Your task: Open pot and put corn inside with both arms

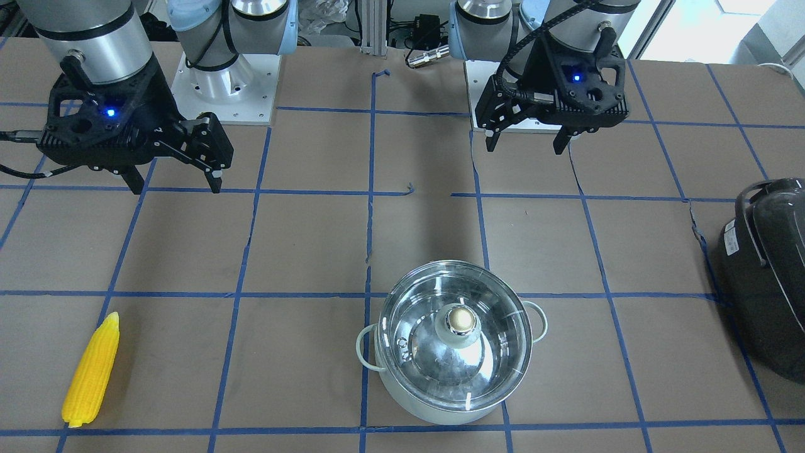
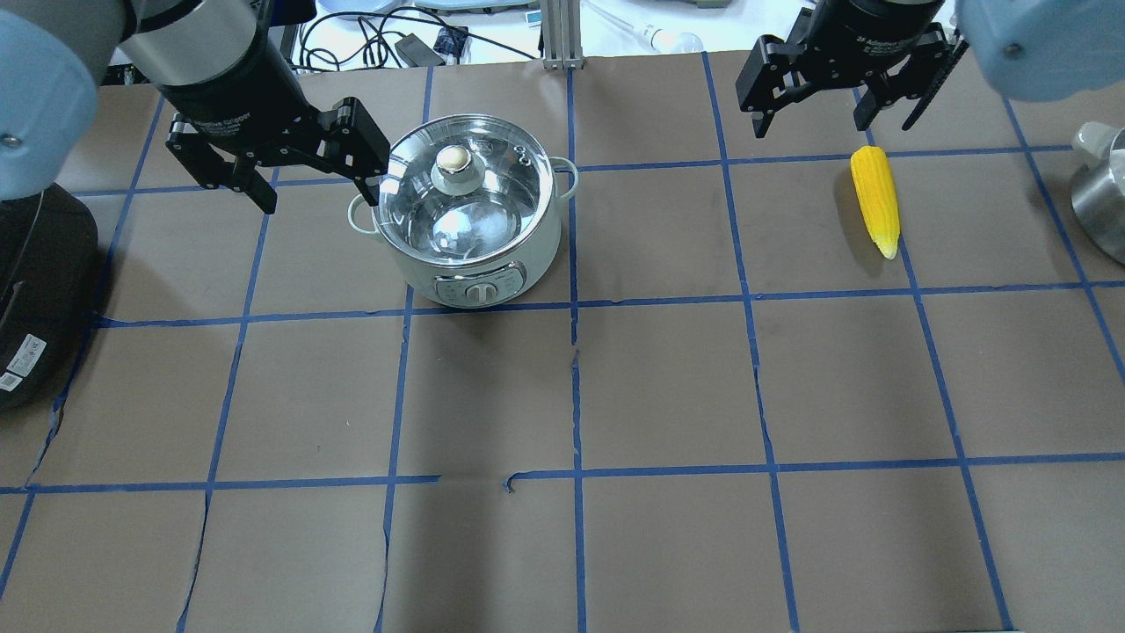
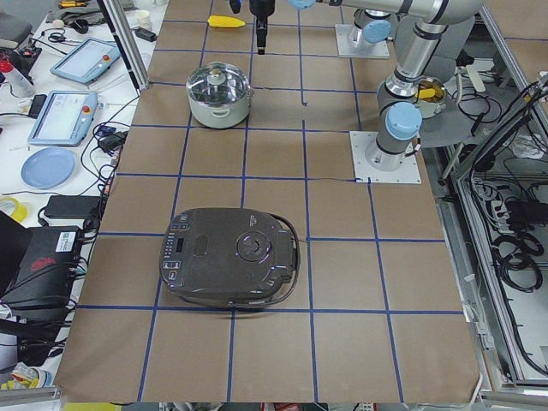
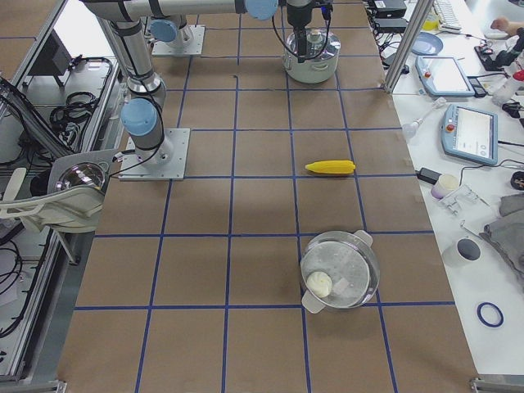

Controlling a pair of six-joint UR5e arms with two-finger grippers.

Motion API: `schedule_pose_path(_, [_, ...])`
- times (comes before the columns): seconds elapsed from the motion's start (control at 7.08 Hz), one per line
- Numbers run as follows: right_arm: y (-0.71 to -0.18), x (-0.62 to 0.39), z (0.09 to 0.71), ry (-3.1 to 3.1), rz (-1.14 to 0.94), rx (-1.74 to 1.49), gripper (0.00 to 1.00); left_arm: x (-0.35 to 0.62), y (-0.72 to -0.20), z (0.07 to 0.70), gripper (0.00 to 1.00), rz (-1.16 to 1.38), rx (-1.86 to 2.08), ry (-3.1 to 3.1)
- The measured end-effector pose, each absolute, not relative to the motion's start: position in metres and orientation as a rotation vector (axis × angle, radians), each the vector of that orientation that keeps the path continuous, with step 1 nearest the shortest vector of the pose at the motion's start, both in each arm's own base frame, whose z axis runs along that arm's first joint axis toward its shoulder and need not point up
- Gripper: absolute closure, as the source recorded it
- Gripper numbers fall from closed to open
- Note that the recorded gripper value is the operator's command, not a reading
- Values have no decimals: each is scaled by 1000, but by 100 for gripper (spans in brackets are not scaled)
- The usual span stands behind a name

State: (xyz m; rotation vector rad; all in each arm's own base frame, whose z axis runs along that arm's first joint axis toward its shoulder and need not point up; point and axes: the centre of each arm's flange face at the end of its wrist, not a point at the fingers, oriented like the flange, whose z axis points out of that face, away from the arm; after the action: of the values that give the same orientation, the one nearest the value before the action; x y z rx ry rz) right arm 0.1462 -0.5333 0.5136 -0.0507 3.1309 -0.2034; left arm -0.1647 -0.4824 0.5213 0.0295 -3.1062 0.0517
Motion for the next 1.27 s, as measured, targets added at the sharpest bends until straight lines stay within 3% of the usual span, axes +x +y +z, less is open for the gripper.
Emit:
schedule_pose_path(0.71, [-544,120,513,3132,-221,8,0,-164,-496,517,0,87,57,-3110])
schedule_pose_path(1.27, [-598,67,463,3145,-171,96,0,-178,-624,468,0,212,183,-3084])
